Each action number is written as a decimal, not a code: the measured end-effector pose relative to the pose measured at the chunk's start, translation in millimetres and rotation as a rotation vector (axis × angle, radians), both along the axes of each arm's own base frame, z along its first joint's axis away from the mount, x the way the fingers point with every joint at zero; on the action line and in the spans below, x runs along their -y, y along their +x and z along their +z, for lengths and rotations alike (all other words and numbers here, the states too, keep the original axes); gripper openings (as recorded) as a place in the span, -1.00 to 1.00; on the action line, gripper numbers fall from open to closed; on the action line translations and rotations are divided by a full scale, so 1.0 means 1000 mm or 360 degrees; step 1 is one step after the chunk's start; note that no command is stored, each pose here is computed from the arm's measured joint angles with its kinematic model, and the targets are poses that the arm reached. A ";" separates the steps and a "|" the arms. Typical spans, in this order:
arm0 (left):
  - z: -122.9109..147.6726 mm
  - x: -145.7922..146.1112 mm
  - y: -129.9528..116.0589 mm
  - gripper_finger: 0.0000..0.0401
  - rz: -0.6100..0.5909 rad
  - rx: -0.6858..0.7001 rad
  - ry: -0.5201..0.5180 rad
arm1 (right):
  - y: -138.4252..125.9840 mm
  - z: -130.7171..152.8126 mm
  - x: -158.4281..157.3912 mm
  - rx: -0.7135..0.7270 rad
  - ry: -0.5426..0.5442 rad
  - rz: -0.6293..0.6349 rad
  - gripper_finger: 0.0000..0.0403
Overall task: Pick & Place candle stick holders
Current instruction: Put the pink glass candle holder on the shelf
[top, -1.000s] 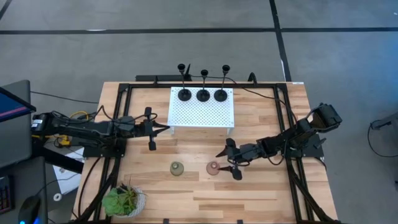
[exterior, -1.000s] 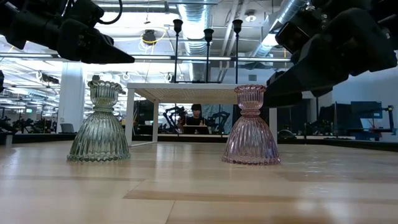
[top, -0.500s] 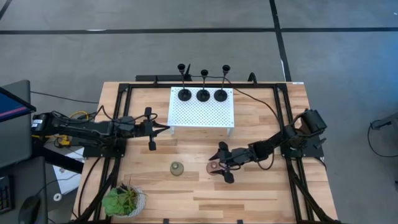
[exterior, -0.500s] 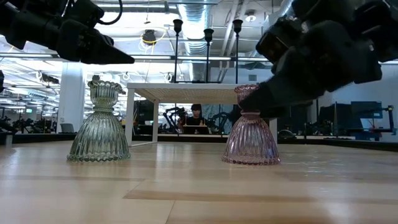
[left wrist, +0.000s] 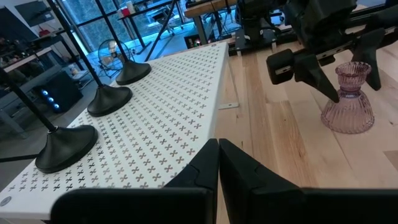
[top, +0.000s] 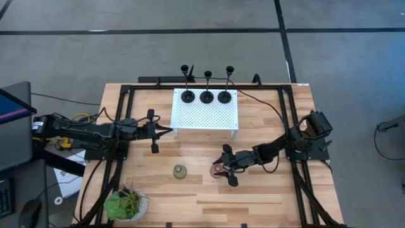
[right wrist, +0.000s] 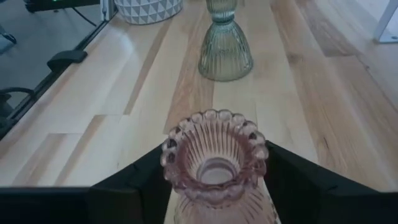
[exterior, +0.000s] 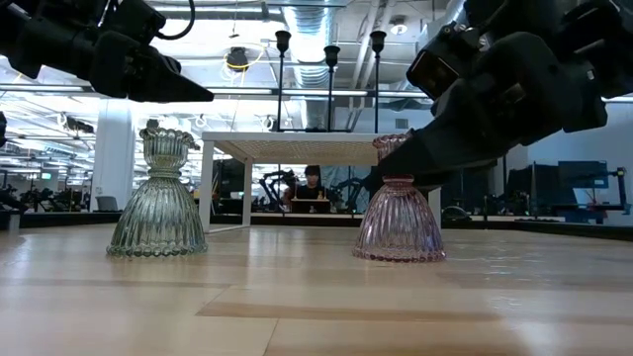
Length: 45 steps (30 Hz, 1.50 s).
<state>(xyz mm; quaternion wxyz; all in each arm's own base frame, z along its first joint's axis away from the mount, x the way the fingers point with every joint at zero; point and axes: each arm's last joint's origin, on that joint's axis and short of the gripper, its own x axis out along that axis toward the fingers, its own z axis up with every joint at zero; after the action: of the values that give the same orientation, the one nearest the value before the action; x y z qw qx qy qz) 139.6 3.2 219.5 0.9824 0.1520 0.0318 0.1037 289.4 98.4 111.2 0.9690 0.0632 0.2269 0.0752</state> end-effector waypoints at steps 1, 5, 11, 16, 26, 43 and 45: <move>0.000 0.000 0.000 -0.94 0.0000 0.0000 0.0000 | 0.000 0.000 0.000 0.0001 0.0000 0.0000 0.05; 0.000 0.000 0.000 -0.94 0.0000 0.0000 0.0000 | 0.000 0.000 0.000 0.0000 0.0000 0.0002 -0.14; 0.000 0.000 0.000 -0.94 0.0000 0.0000 -0.0001 | 0.000 0.000 0.000 0.0001 0.0001 0.0003 -0.37; 0.000 0.000 0.000 -0.94 0.0000 0.0000 -0.0001 | 0.000 0.001 0.000 0.0006 0.0004 0.0004 -0.35; 0.000 0.000 0.000 -0.94 0.0000 0.0000 -0.0001 | 0.003 0.041 0.009 0.0210 0.0088 -0.0010 -0.39; 0.000 0.000 0.000 -0.94 0.0000 0.0000 -0.0001 | 0.022 0.160 0.070 0.0202 -0.0113 -0.0273 -0.36; 0.000 0.000 0.000 -0.94 0.0000 0.0000 -0.0001 | 0.023 0.164 0.081 0.0169 -0.0128 -0.0330 -0.40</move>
<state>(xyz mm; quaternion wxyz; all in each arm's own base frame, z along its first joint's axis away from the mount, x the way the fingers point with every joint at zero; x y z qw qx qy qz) 139.6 3.2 219.5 0.9824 0.1518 0.0319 0.1037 312.7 17.0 275.3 0.9839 0.0434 0.1704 -0.0312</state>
